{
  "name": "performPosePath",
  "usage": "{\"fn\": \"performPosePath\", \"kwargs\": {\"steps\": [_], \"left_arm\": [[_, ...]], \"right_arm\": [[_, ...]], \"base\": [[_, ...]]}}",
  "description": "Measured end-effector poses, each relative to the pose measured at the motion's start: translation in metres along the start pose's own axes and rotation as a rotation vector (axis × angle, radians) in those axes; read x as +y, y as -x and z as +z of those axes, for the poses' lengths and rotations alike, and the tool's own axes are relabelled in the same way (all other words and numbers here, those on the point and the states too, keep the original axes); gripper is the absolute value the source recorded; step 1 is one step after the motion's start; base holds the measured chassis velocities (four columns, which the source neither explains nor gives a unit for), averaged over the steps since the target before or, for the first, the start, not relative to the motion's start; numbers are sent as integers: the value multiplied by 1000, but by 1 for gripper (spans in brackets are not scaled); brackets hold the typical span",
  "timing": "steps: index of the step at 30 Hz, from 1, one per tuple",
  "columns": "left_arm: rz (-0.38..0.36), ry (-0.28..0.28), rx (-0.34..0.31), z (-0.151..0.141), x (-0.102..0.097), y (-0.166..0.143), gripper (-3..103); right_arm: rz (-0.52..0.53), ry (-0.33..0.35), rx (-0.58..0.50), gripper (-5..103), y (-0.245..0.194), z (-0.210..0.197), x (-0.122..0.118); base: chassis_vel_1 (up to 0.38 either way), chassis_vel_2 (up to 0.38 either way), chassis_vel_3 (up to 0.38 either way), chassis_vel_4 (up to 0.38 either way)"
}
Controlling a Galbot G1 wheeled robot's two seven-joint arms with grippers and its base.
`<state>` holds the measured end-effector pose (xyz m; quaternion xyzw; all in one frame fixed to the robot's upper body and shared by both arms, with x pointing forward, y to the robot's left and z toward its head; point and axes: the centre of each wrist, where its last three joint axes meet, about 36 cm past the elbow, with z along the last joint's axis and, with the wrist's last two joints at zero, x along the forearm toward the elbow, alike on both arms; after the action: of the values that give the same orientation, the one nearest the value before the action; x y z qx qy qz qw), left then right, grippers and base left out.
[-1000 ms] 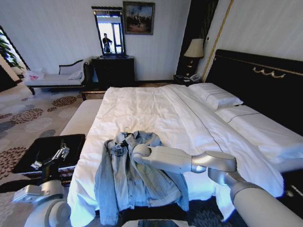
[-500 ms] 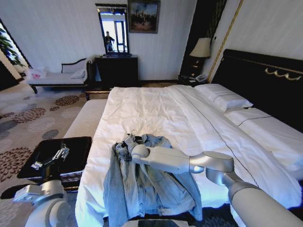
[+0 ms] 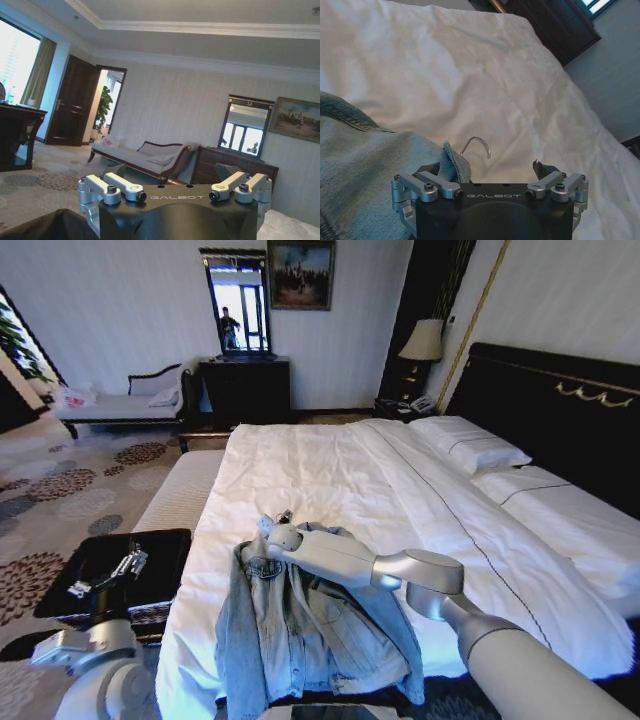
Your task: Pick up the clothes from the bed and hang them on the clothes hanger.
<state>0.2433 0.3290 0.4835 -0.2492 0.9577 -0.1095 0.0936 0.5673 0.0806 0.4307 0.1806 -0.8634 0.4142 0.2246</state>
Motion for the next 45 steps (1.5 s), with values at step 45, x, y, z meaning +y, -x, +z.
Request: {"fn": "performPosePath", "kwargs": {"steps": [45], "left_arm": [[-16,8,-1,1,8,7,100]], "right_arm": [[107,-115,157,100,81,70,16]], "base": [[0,0,0,0]]}}
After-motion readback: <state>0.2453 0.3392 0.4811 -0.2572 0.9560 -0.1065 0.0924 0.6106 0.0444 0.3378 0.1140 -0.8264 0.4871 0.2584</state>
